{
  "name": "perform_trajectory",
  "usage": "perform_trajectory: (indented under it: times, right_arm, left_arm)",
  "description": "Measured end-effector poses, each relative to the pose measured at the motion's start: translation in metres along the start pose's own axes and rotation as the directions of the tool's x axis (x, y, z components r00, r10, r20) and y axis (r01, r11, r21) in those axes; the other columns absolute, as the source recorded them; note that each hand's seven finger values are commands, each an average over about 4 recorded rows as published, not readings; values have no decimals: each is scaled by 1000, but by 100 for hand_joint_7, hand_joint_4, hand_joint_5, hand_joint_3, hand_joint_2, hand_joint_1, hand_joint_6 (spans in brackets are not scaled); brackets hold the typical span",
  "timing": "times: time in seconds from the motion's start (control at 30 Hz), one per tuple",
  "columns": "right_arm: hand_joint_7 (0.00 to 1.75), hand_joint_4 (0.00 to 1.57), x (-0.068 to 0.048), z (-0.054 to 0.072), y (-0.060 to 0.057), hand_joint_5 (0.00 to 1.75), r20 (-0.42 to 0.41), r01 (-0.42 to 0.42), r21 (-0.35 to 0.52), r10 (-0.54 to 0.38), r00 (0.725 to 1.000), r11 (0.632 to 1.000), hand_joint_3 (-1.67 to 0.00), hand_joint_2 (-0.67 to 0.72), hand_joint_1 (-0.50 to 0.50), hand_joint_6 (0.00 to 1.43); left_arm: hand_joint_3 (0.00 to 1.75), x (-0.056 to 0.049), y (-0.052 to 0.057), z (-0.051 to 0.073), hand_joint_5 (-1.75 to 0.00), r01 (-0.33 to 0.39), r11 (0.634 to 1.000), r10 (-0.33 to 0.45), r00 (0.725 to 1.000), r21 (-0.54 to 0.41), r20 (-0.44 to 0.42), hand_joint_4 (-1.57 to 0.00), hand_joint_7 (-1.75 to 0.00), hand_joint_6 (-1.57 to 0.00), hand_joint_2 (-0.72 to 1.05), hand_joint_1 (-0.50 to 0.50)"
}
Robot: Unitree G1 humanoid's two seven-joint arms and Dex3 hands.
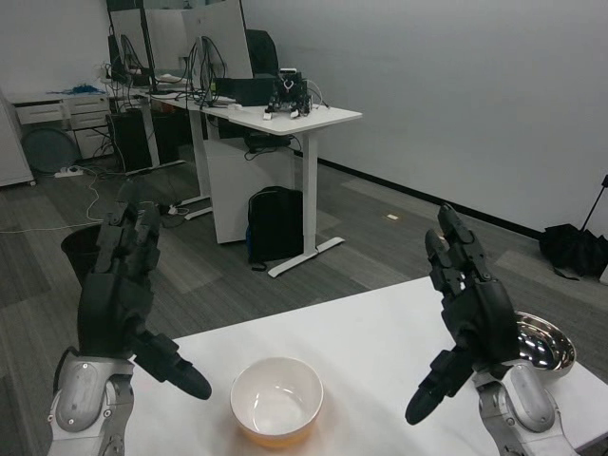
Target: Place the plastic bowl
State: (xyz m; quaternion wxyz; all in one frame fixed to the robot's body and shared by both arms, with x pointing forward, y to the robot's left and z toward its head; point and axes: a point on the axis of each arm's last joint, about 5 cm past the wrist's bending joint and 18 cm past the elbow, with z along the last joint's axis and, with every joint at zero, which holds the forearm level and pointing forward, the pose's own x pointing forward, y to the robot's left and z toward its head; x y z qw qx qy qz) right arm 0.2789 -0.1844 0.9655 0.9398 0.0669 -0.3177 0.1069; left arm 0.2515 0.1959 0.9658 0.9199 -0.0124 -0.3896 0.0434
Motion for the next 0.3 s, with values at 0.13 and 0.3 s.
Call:
perform_trajectory:
  times: [0.13,0.3]
  right_arm:
    - [0,0,0,1,0,0,4,-6,-8,6,1000,1000,0,66,-38,0]
    - [0,0,1,1,0,0,7,-8,-13,8,1000,1000,0,66,-38,0]
  left_arm:
    - [9,-1,-1,-1,0,1,1000,-1,1000,-4,-7,0,0,0,-64,-50]
    - [3,-1,-1,-2,0,1,1000,-1,1000,-7,-14,0,0,0,-64,-50]
